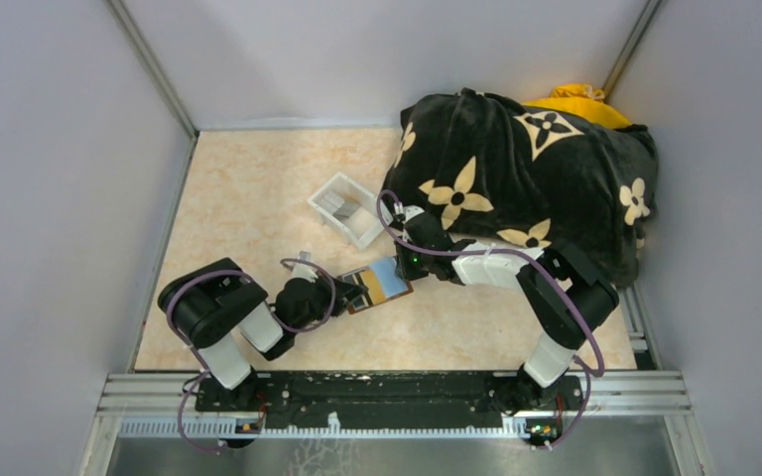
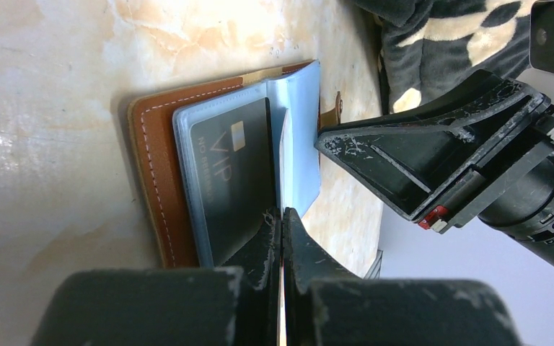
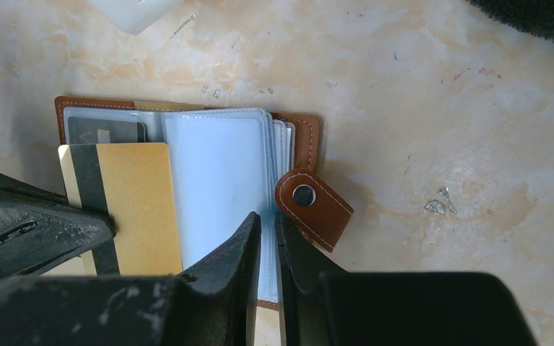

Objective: Put the credit cards into the card holder
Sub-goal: Insert the credit card into the card holder.

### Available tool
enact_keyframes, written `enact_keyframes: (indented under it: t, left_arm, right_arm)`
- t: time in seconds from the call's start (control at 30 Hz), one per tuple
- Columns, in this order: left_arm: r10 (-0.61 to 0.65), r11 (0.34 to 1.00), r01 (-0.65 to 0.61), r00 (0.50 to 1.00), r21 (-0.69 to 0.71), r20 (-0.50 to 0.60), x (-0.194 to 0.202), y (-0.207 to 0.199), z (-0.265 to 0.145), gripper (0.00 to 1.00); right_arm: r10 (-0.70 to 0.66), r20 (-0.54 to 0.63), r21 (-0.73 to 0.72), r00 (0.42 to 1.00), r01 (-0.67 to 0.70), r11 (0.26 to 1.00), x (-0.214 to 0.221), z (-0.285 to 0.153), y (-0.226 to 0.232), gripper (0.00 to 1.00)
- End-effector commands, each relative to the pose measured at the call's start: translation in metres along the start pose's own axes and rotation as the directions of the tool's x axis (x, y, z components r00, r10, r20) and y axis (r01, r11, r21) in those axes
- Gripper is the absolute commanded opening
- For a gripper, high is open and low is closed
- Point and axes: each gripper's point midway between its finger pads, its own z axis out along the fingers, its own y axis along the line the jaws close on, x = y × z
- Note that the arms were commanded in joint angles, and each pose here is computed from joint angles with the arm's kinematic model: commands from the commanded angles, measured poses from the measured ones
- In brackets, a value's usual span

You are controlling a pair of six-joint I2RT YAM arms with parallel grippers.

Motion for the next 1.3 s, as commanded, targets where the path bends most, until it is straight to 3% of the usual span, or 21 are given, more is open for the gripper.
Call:
enact_keyframes:
  t: [0.0, 0.9, 1.27]
  left_arm:
    - [0.009, 0.999, -0.009, 1.0, 0.041, -0.002, 0.002, -0.007, -0.001, 0.0]
    - [0.064, 0.997, -0.066, 0.996, 0.033, 0.062, -0.013, -0.01, 0.01, 0.0]
    - [0.057, 0.998, -0.058, 0.998, 0.03, 0.039, -0.007, -0.004, 0.016, 0.0]
  right_arm:
    - [-0.009, -0.013, 0.032, 1.0, 0.01, 0.999, 0.003, 0.0, -0.003, 0.14]
    - [-0.008, -0.022, 0.03, 1.0, 0.009, 1.0, 0.007, 0.002, -0.004, 0.14]
    - [-0.006, -0.026, 0.026, 1.0, 0.007, 1.0, 0.006, 0.003, -0.003, 0.14]
